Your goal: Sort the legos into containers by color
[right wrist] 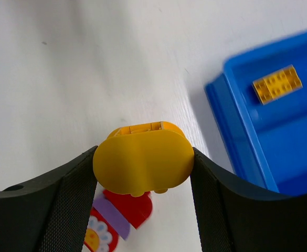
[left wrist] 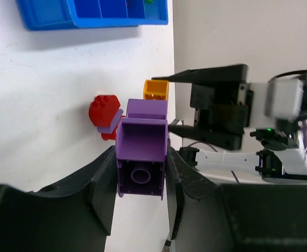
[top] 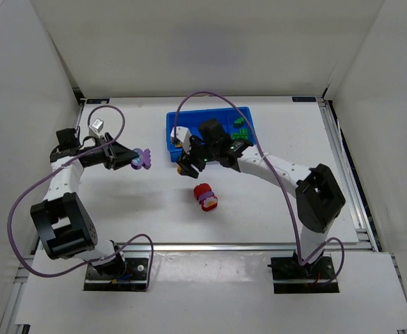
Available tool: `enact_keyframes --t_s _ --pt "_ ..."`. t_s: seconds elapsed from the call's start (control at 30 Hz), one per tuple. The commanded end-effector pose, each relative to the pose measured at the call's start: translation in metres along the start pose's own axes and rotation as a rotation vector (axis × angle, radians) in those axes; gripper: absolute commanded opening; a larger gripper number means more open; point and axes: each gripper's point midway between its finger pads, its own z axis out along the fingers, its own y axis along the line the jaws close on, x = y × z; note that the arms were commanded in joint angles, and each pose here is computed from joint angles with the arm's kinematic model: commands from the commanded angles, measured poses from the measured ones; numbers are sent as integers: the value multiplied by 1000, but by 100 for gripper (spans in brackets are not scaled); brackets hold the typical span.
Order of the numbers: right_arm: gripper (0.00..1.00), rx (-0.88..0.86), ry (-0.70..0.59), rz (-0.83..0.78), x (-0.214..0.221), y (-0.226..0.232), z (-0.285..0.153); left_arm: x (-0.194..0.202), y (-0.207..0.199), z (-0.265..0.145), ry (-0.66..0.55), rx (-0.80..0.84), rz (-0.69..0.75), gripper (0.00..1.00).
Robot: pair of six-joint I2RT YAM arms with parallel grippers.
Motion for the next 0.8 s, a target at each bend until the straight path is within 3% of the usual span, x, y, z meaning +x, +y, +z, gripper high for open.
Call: enact_keyframes --t_s 0.0,0.2,0.5,0.77 --pt "0 54 -11 -5 -1 -15 -25 -13 -25 -8 -31 57 97 10" --pt "0 92 13 19 15 -27 -37 -27 -27 -8 -42 52 118 10" --pt "0 289 -33 86 -3 -114 -62 -37 -22 -8 -86 -24 172 10" --pt "1 271 -92 97 -36 -157 -21 -45 -21 -7 -110 -56 192 10"
